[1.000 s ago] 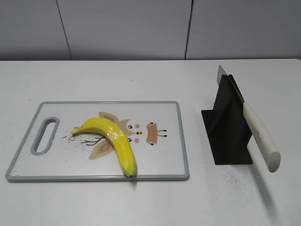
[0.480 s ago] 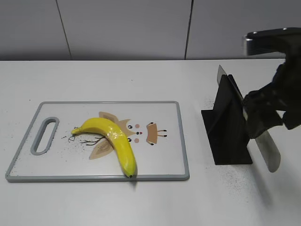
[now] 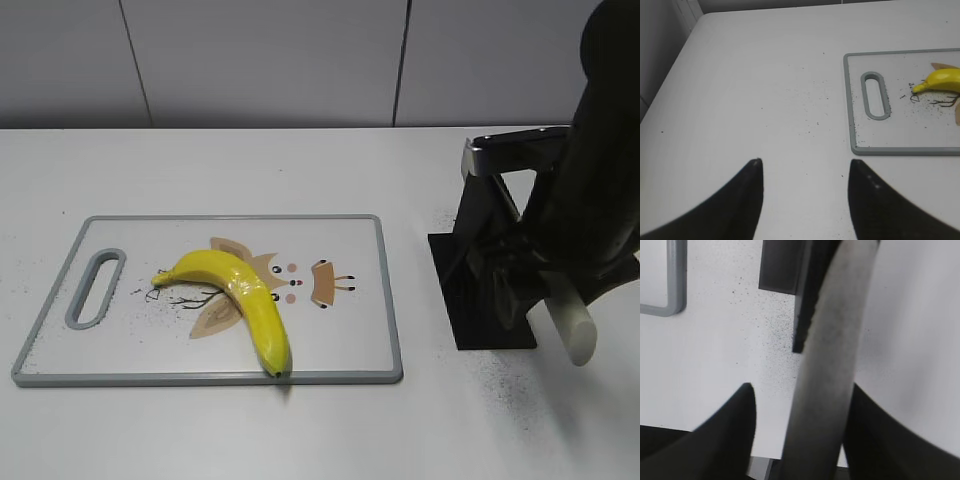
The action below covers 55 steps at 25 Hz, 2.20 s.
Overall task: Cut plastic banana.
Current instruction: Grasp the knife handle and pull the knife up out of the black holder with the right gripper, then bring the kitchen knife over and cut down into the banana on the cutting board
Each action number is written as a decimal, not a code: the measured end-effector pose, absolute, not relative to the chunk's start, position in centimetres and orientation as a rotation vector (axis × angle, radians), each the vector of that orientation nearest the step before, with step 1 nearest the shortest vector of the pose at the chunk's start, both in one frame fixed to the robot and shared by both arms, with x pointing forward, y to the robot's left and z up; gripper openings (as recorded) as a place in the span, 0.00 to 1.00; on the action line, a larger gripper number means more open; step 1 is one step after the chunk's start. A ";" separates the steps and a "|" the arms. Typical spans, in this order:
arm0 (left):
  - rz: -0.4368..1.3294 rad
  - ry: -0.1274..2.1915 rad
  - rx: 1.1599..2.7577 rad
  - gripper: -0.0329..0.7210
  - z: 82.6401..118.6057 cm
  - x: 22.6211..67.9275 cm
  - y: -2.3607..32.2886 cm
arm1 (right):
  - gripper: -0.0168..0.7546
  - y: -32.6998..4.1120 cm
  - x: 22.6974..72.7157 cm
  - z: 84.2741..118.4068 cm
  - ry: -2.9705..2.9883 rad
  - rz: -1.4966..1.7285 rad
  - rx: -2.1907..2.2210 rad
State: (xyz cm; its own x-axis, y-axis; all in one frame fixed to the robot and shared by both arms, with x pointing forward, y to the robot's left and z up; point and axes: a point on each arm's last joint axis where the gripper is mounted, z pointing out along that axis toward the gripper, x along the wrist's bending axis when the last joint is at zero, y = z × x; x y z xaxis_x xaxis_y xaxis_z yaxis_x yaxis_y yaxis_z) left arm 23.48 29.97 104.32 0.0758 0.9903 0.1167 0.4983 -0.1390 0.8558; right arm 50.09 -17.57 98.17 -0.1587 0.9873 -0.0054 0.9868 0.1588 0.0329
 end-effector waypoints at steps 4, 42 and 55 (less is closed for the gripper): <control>0.978 1.486 1.715 0.72 104.3 23.5 30.0 | 0.23 -17.7 49.9 98.2 2.327 -0.003 2.085; 0.979 1.486 1.715 0.72 104.3 23.5 30.0 | 0.23 -19.0 48.6 109.6 2.111 0.470 1.963; 0.953 1.495 1.747 0.80 104.7 24.0 29.9 | 0.23 -17.4 49.3 109.9 2.592 0.509 1.191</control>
State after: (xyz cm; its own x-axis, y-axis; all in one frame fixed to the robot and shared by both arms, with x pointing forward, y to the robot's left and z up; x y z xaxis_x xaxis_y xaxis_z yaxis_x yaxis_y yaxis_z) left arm 24.02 29.92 104.66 0.0893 0.9890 0.1176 0.5239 -0.1470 0.8390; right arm 49.31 -17.43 109.90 -0.6374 0.7670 -0.0738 0.6821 0.6061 0.4091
